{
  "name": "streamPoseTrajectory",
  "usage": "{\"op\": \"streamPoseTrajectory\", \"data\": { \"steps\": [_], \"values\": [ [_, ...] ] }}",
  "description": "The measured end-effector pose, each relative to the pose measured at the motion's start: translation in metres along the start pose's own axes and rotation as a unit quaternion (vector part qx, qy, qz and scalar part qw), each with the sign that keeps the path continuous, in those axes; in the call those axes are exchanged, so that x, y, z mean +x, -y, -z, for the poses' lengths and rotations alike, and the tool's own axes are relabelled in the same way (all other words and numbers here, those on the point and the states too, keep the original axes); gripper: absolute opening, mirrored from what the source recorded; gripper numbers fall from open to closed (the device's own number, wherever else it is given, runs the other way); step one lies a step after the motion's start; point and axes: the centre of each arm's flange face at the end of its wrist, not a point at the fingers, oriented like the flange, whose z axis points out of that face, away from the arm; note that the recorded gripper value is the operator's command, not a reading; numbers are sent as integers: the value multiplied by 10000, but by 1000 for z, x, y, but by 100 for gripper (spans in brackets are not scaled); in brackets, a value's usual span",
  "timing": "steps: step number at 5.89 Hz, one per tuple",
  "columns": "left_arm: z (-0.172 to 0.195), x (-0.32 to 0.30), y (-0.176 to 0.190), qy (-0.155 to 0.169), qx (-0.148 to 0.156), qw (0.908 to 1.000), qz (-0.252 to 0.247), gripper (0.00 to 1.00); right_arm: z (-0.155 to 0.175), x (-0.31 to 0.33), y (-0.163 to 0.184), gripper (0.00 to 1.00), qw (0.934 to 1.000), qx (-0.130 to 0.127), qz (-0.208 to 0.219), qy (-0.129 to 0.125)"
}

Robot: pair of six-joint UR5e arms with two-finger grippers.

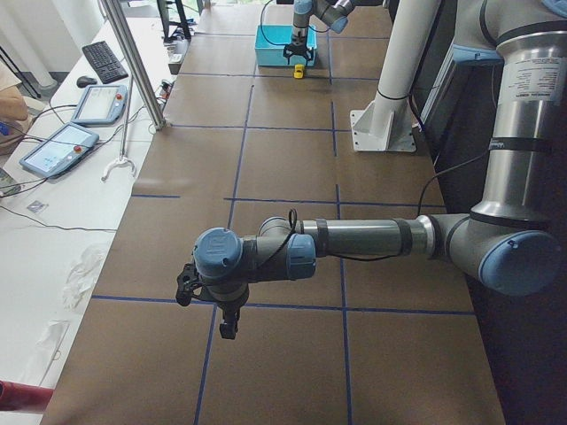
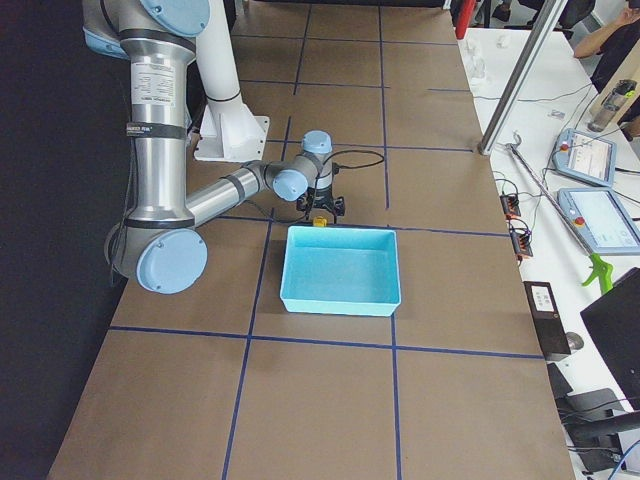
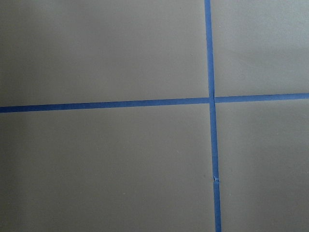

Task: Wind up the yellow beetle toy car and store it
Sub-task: 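Close the right gripper on the yellow car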

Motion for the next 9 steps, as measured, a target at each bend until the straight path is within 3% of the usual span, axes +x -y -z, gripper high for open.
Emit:
{"op": "streamPoseTrajectory", "data": {
  "steps": [6, 8, 9],
  "values": [
    [-1, 0, -1, 1, -9, 10000, 9, 100, -23, -13, -1, 96, 9998, -113, 112, 144],
    [-1, 0, 0, 6, -9, 10000, 6, 100, -25, -14, -2, 18, 9997, -148, 129, 116],
    [-1, 0, 0, 6, -10, 10000, 6, 100, -23, -15, 0, 0, 9998, -124, 151, 99]
  ]
}}
